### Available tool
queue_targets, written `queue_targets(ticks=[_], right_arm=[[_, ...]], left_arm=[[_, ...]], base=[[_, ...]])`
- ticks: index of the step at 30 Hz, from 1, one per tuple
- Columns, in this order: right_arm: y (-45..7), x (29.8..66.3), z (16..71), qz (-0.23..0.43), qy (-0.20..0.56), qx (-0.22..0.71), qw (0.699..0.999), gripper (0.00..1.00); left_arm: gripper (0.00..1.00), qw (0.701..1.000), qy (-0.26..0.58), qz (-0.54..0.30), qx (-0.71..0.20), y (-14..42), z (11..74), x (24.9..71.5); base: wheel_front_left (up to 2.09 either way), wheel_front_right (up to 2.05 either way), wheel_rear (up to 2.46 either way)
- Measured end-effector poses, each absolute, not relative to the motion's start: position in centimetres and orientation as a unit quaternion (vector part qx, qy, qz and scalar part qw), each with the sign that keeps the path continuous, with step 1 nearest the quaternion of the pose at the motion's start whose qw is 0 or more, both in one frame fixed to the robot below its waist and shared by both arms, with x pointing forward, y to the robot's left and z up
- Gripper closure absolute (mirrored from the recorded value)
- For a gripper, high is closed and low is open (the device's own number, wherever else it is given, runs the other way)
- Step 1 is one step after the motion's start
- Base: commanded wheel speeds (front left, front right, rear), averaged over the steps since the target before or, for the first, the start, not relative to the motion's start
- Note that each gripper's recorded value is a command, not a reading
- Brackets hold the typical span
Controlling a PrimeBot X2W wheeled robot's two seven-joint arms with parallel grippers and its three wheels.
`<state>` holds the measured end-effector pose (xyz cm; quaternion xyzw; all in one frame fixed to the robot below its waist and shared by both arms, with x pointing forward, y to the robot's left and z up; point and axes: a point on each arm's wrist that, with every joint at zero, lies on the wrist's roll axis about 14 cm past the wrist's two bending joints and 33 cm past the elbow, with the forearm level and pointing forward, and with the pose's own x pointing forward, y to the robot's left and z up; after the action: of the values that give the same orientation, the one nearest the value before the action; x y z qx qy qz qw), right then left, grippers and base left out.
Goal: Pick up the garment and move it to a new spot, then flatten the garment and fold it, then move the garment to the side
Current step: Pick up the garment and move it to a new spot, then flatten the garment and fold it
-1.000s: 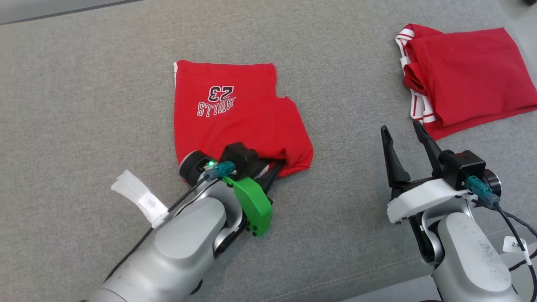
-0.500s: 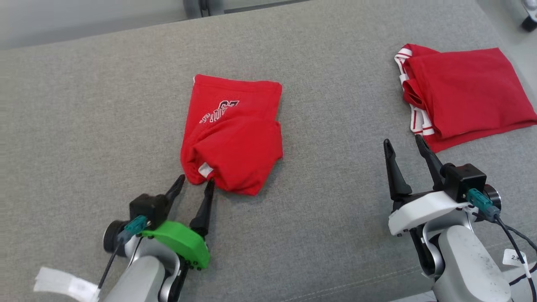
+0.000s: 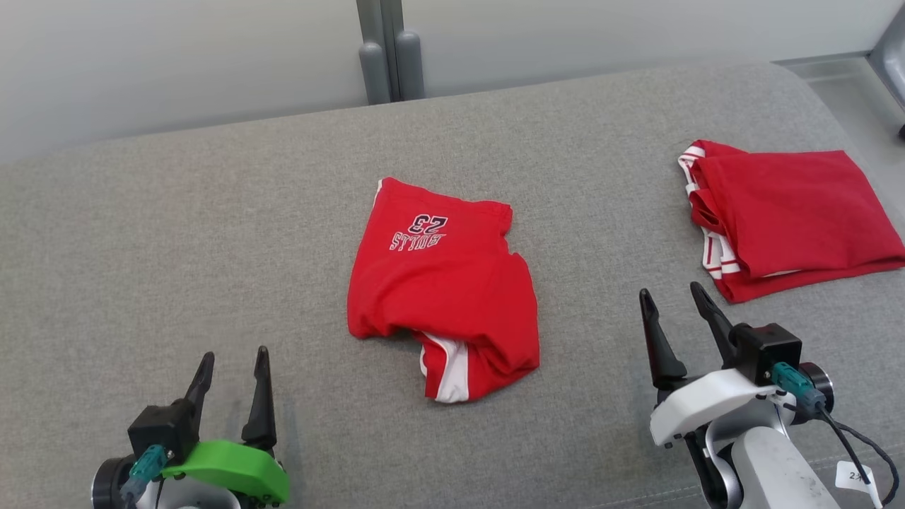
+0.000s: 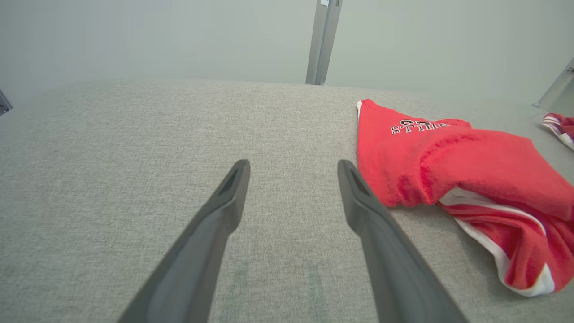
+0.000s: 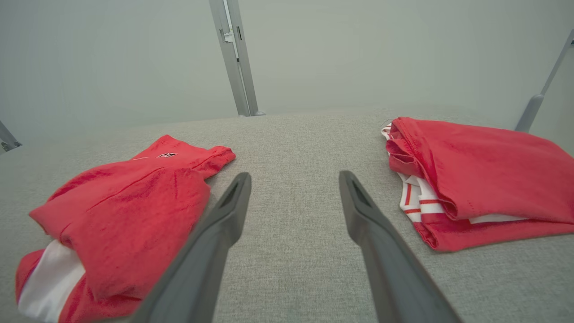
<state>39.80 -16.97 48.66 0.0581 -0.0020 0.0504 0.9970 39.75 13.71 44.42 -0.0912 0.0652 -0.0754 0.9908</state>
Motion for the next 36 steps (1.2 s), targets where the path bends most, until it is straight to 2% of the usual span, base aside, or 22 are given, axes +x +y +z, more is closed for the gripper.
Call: queue_targets(ticks=[14,23,30,36], right_arm=[[-15.6,38.6,49.7,0.069,-0.016,0.058,0.996,0.0],[-11.2,39.4,49.0,0.135,-0.002,0.052,0.989,0.0],[-7.3,42.6,49.7,0.193,-0.005,0.053,0.98,0.0],[-4.5,47.0,49.8,0.236,0.001,0.024,0.971,0.0]], left_arm=[[0.0,0.995,0.037,-0.036,-0.085,16.5,45.8,37.1],[0.0,0.995,0.043,-0.03,-0.089,16.9,45.3,36.6],[0.0,0.993,0.049,-0.023,-0.103,17.2,45.0,36.4],[0.0,0.992,0.055,0.007,-0.112,18.6,44.5,36.0]], base=[[0.0,0.0,0.0],[0.0,0.0,0.0],[0.0,0.0,0.0],[0.0,0.0,0.0]])
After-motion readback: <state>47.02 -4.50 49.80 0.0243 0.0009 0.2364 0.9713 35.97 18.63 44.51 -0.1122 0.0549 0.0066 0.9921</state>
